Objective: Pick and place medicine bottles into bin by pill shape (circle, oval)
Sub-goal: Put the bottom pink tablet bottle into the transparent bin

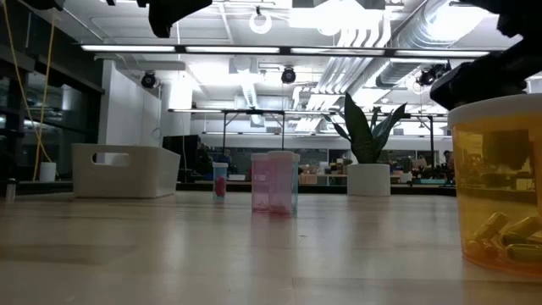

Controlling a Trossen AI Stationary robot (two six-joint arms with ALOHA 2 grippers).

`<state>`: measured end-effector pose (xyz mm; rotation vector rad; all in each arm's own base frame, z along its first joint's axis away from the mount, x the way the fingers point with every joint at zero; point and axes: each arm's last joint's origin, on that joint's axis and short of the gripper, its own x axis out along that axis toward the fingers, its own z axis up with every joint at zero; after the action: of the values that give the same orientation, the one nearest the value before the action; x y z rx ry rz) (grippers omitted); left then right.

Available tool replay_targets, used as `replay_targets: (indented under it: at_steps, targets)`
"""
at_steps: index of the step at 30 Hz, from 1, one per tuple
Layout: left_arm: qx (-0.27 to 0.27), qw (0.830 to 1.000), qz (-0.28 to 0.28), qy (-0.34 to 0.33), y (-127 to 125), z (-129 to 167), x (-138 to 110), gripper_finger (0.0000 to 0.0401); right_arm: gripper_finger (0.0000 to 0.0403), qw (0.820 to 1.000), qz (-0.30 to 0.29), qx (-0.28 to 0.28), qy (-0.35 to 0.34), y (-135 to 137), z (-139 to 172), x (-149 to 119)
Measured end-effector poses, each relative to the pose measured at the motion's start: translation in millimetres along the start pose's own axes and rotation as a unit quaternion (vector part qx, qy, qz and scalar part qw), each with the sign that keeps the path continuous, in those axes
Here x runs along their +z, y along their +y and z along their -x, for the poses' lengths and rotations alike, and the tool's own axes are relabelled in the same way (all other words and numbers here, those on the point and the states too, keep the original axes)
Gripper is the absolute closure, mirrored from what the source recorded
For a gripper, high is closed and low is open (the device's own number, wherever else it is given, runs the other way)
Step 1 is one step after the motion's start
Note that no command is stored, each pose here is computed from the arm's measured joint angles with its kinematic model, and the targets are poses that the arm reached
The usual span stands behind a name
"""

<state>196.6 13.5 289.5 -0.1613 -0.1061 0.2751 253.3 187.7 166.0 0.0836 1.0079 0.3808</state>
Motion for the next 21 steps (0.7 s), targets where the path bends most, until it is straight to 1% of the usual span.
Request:
replay_targets:
  at_steps: [4,8,10,21]
  targets:
    - [0.0,1.0,0.0,0.0,0.0,0.0,0.0,0.0107,0.0107,1.0,0.0,-0.017,-0.014,-0.7,0.1,1.5]
    - [0.004,1.0,0.0,-0.001,0.2,0.0,0.1,0.0107,0.0109,1.0,0.0,-0.017,-0.012,0.2,0.1,0.7]
    - [0.008,1.0,0.0,-0.001,0.4,0.0,0.1,0.0107,0.0117,1.0,0.0,-0.017,-0.011,0.4,0.1,0.5]
    - [0.013,1.0,0.0,-0.002,0.7,0.0,0.1,0.0107,0.0209,1.0,0.0,-0.017,-0.01,0.3,0.1,0.2]
